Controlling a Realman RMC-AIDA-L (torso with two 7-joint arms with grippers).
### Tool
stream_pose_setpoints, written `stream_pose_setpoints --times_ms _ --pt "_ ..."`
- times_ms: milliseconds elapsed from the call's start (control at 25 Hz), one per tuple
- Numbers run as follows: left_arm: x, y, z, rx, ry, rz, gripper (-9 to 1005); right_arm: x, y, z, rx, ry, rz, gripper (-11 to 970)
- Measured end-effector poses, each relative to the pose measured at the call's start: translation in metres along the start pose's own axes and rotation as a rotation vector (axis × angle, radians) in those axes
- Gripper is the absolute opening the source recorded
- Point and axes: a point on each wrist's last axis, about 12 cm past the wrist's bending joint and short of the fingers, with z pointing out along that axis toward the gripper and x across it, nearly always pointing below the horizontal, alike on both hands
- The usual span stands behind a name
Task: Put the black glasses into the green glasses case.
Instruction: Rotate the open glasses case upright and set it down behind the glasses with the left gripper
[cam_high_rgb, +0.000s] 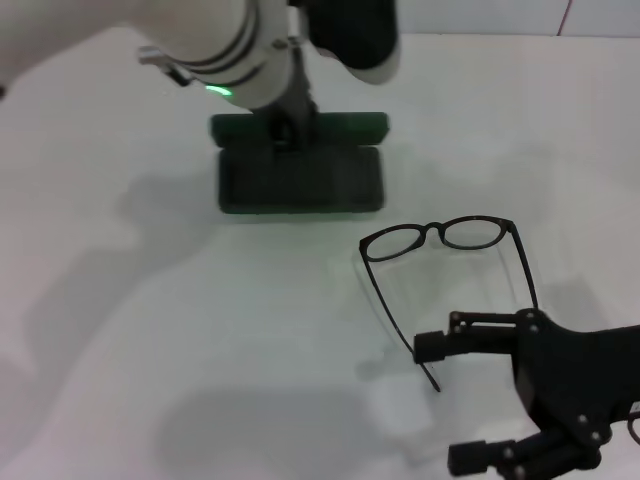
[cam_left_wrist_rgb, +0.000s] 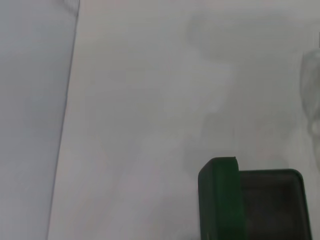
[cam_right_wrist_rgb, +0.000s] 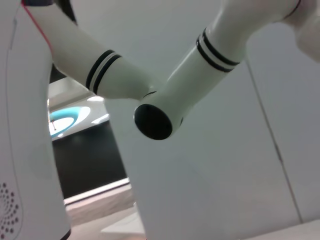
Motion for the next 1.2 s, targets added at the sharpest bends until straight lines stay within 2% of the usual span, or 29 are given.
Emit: stream_pose_setpoints --times_ms 200,440,560,840,1200 --pt "-0.022 0.003 0.008 0.022 -0.095 0.055 207 0.005 0.007 -0.012 0.054 -0.042 0.006 884" --pt "-0.028 -0.002 0.025 0.051 -0.092 0.087 207 0.006 0.007 -0.013 0.068 -0.042 0.005 884" --pt "-0.029 -0.005 0.033 0.049 -0.089 0.097 208 0.005 0.006 -0.013 0.069 -0.042 0.002 884" --pt "-0.03 -0.005 0.037 0.013 -0.103 0.103 207 0.003 0.005 -0.016 0.09 -0.056 -0.005 884" --pt "-0.027 -0.005 0.038 0.018 -0.097 0.088 211 0.003 0.006 -0.019 0.103 -0.068 -0.007 885"
